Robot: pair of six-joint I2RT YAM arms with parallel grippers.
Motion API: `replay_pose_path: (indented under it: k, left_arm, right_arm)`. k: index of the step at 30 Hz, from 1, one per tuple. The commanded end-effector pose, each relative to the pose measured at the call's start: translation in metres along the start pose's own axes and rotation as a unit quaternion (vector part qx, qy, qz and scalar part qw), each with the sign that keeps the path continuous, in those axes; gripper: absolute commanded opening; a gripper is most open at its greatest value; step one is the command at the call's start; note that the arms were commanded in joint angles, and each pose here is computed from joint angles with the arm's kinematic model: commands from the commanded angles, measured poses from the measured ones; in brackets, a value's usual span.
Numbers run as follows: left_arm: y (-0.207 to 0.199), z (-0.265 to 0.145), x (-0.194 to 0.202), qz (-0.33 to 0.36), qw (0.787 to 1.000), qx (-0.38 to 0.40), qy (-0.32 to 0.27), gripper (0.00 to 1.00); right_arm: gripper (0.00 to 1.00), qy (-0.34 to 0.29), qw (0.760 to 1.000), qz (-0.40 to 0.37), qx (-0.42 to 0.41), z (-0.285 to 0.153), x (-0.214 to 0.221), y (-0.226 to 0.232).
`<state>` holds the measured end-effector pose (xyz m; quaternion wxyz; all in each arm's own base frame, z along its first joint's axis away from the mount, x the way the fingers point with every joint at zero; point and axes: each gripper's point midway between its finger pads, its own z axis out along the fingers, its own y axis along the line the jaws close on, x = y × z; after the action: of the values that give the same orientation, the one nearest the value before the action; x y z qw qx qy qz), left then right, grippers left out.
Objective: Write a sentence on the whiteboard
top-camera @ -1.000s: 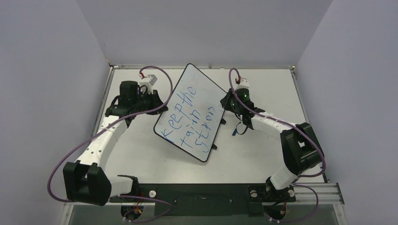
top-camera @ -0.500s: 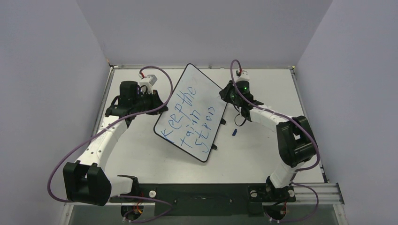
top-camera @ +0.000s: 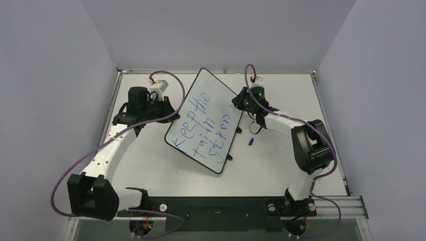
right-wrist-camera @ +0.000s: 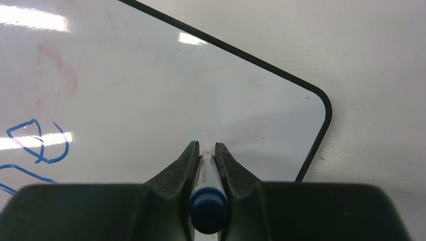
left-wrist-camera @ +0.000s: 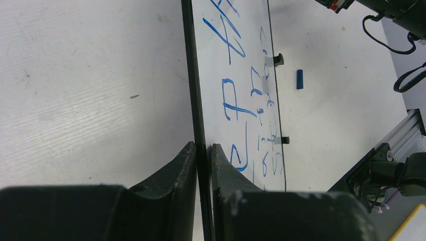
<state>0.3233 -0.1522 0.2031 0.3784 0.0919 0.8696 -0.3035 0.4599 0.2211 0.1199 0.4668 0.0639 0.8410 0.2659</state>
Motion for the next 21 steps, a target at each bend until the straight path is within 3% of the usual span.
replay_pose_path:
  k: [1, 21]
  left_arm:
    - [-0.017, -0.003, 0.0, 0.034, 0.999, 0.03, -0.001, 0.0]
    - [-0.017, -0.004, 0.0, 0.035, 0.999, 0.03, -0.002, 0.0]
  right_arm:
    - [0.0, -0.033, 0.999, 0.0, -0.039, 0.003, -0.024, 0.026]
    - [0.0, 0.001, 0.999, -0.011, -0.039, -0.015, 0.012, 0.022]
